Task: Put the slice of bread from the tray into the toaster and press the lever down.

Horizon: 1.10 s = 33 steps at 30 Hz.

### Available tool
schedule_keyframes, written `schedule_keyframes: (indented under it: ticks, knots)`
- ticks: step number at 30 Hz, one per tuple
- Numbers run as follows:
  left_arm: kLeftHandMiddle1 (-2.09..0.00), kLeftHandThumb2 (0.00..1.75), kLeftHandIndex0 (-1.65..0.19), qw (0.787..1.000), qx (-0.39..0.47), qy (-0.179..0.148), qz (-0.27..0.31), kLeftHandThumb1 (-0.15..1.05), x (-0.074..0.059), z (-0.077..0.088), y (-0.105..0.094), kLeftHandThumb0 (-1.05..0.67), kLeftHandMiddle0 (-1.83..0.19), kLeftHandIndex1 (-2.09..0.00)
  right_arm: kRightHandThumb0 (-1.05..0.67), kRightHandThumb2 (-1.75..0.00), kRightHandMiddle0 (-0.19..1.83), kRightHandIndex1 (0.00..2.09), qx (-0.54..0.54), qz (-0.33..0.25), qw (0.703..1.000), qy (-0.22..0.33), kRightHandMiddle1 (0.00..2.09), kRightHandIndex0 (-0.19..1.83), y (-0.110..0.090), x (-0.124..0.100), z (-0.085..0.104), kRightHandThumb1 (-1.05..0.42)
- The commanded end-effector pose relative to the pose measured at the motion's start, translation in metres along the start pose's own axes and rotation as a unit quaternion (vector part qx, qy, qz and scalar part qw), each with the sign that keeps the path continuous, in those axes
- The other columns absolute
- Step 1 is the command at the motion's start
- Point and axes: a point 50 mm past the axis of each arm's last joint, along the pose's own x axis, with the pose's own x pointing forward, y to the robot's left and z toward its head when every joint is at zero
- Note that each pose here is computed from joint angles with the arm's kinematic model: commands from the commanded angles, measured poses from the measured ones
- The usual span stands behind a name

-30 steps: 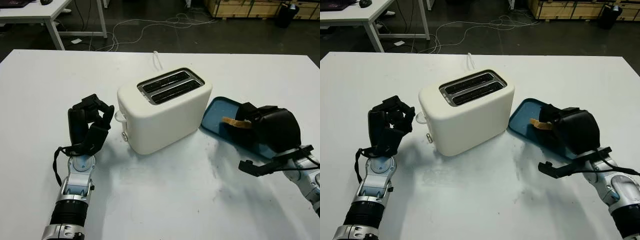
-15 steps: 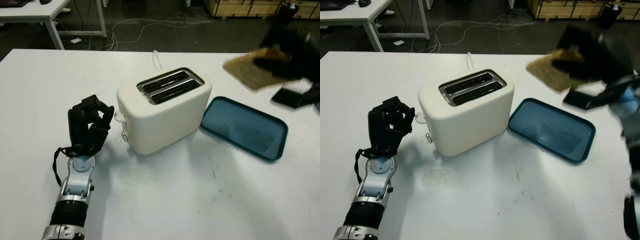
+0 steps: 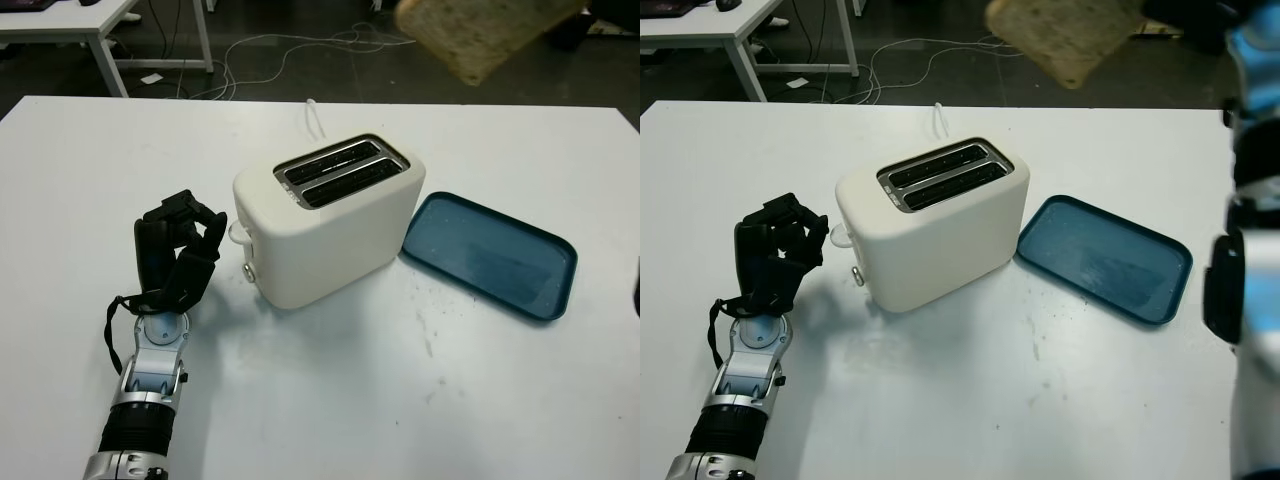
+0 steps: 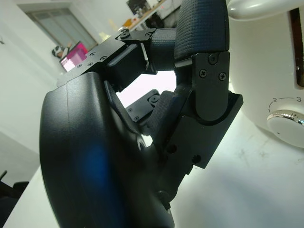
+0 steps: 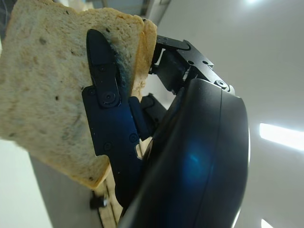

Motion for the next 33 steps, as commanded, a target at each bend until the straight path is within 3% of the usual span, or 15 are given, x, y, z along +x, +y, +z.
schedule_keyframes:
  ticks: [1, 6, 17, 33]
  knots:
    - [-1.49, 0.53, -1.06, 1.000, 0.002, -0.003, 0.003, 0.79, 0.000, 0.001, 0.000, -0.99, -1.30, -1.44, -0.47, -0.11, 0.98, 1.73, 0.045, 0.015, 0.999, -0.020, 1.71, 1.13, 0.005, 0.012, 0.010, -0.92]
    - [-1.49, 0.52, -1.07, 1.000, 0.003, -0.006, 0.005, 0.79, 0.001, 0.001, 0.000, -0.99, -1.30, -1.45, -0.45, -0.20, 0.99, 1.75, 0.103, 0.081, 0.990, -0.047, 1.74, 1.16, 0.034, 0.023, 0.017, -0.92]
    - [-1.50, 0.51, -1.04, 1.000, 0.008, -0.007, 0.001, 0.80, 0.001, 0.003, 0.000, -0.96, -1.29, -1.45, -0.53, -0.29, 0.89, 1.75, 0.176, 0.184, 0.967, -0.023, 1.75, 1.11, 0.079, 0.018, 0.006, -0.92]
    - [-1.48, 0.48, -1.05, 1.000, 0.003, -0.006, 0.001, 0.81, 0.001, 0.002, 0.000, -0.98, -1.30, -1.44, -0.47, -0.32, 0.84, 1.75, 0.187, 0.245, 0.951, 0.038, 1.75, 1.08, 0.101, -0.003, -0.018, -0.92]
